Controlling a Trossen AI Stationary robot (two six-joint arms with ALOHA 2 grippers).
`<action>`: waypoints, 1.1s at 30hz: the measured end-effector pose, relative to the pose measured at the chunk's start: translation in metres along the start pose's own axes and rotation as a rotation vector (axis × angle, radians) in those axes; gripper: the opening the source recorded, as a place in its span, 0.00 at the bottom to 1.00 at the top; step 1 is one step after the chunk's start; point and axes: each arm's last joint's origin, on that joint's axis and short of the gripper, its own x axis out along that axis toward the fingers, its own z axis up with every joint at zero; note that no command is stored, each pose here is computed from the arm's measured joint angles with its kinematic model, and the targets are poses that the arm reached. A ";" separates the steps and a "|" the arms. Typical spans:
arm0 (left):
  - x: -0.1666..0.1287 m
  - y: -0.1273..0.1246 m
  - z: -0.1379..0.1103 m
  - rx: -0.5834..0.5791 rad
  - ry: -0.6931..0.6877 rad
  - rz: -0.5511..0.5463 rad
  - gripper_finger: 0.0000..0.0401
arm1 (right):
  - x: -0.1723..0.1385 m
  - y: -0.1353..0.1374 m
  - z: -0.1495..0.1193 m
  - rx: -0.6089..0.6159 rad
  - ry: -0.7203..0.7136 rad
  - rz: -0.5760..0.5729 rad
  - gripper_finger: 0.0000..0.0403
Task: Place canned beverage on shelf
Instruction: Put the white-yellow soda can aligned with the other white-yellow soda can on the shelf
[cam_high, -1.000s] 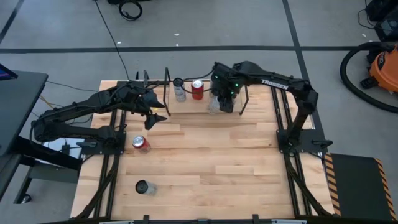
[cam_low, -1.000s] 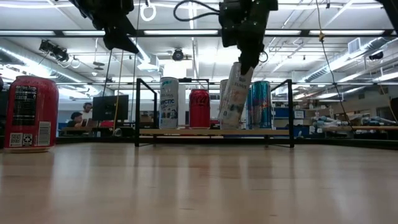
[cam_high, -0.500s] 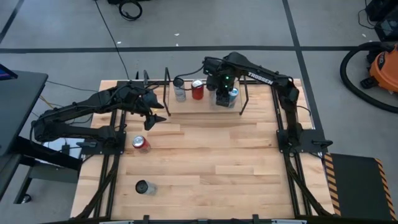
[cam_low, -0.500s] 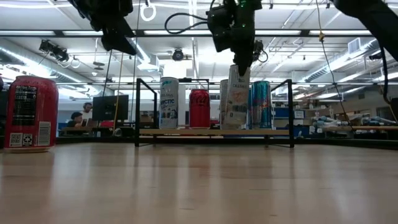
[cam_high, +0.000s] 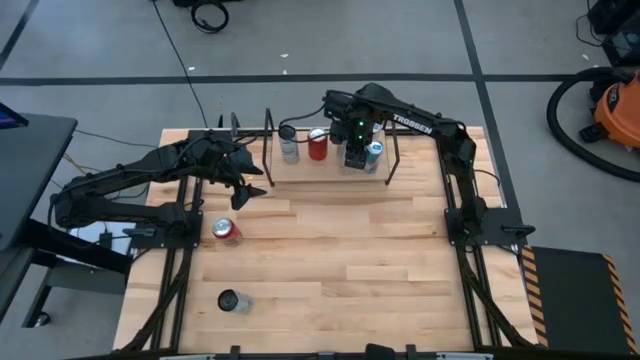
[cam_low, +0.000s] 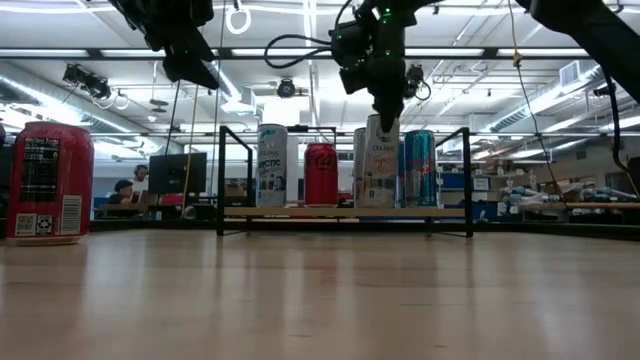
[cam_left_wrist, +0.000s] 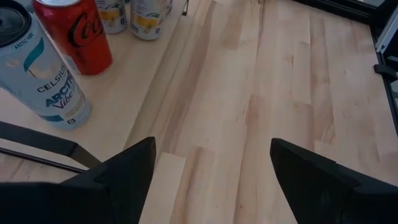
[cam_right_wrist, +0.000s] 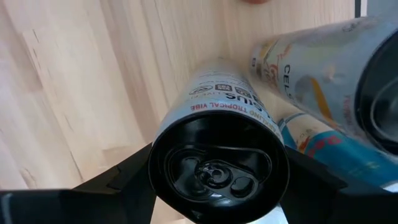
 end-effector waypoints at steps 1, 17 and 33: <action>0.000 0.000 0.000 0.000 0.000 0.000 0.79 | 0.000 0.000 0.000 -0.006 -0.002 0.000 0.68; 0.000 0.000 0.000 0.005 0.000 0.000 0.79 | 0.002 -0.003 0.004 -0.050 -0.033 -0.010 0.79; 0.000 0.000 0.000 0.004 0.001 0.000 0.79 | -0.029 -0.009 0.004 -0.038 -0.119 -0.119 0.80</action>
